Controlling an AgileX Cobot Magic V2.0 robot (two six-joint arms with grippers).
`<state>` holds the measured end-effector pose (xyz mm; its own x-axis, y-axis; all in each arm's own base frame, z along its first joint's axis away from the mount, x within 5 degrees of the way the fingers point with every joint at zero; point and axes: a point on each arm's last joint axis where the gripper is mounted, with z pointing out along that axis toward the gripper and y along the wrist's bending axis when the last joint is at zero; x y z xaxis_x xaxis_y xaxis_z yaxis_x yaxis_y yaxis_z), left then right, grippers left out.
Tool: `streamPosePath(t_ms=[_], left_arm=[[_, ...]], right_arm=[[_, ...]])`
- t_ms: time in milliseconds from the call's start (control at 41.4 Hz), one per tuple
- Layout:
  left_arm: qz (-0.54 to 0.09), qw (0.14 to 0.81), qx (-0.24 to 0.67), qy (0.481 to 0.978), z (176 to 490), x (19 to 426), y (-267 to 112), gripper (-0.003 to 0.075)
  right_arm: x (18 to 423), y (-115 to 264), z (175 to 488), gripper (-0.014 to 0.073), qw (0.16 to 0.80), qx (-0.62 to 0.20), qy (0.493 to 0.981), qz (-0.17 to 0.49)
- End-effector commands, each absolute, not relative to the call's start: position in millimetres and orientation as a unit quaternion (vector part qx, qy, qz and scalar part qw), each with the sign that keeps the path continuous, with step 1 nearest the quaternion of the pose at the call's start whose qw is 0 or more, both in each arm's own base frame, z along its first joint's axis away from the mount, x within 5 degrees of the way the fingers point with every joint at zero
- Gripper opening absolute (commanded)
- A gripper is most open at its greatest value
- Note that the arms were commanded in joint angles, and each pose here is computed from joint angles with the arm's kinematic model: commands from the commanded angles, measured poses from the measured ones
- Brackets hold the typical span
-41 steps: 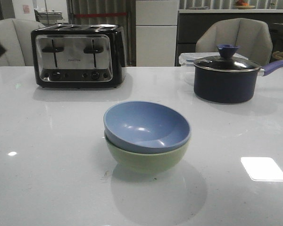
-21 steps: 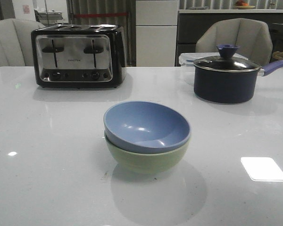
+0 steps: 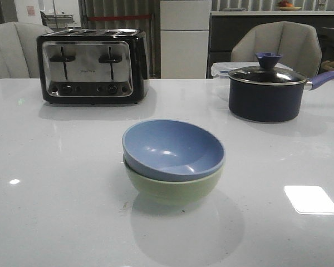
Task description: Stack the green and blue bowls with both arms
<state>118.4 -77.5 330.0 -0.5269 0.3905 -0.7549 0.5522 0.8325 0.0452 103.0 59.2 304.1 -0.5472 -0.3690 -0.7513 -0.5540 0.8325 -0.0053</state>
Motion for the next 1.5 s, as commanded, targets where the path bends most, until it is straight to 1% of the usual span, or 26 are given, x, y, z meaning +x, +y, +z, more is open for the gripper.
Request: streamPosePath(t_ms=[0, 121, 507, 579, 700, 772, 821, 893, 1038, 1110, 1255, 1327, 1472], left_arm=[[-0.117, 0.445, 0.264, 0.847, 344, 121, -81, 0.0096], [-0.118, 0.446, 0.264, 0.847, 344, 121, -81, 0.0096], [-0.118, 0.448, 0.264, 0.846, 344, 121, -81, 0.0096], [-0.121, 0.46, 0.26, 0.84, 346, 117, -77, 0.0096], [-0.109, 0.492, 0.219, 0.835, 345, 110, -59, 0.0097], [-0.098, 0.532, 0.192, 0.819, 341, 103, -46, 0.0097], [-0.09, 0.561, 0.183, 0.802, 334, 98, -40, 0.01], [-0.082, 0.619, 0.163, 0.764, 325, 86, -31, 0.0101], [-0.06, 0.672, 0.101, 0.732, 289, 66, -15, 0.0101], [-0.047, 0.688, 0.077, 0.72, 271, 60, -11, 0.0101], [-0.042, 0.713, 0.039, 0.698, 237, 54, -7, 0.0101], [-0.045, 0.724, 0.019, 0.688, 225, 54, -5, 0.0101], [-0.044, 0.74, 0.01, 0.671, 212, 55, -4, 0.01]], right_arm=[[106, 60, 317, 0.0042, 0.434, -0.254, 0.855, 0.123], [105, 60, 315, 0.0042, 0.424, -0.257, 0.86, 0.122], [105, 60, 315, 0.0042, 0.424, -0.257, 0.86, 0.122], [105, 60, 316, 0.0042, 0.424, -0.257, 0.86, 0.122], [105, 60, 316, 0.0042, 0.425, -0.257, 0.859, 0.122], [105, 60, 316, 0.0042, 0.425, -0.257, 0.859, 0.122], [105, 60, 316, 0.0042, 0.425, -0.257, 0.86, 0.122], [105, 60, 316, 0.0042, 0.425, -0.257, 0.859, 0.122], [105, 60, 316, 0.0042, 0.425, -0.257, 0.859, 0.122], [105, 60, 316, 0.0042, 0.425, -0.257, 0.859, 0.122], [105, 60, 316, 0.0042, 0.425, -0.257, 0.859, 0.122], [105, 60, 316, 0.0042, 0.425, -0.257, 0.859, 0.122], [105, 60, 316, 0.0042, 0.425, -0.257, 0.859, 0.122]])
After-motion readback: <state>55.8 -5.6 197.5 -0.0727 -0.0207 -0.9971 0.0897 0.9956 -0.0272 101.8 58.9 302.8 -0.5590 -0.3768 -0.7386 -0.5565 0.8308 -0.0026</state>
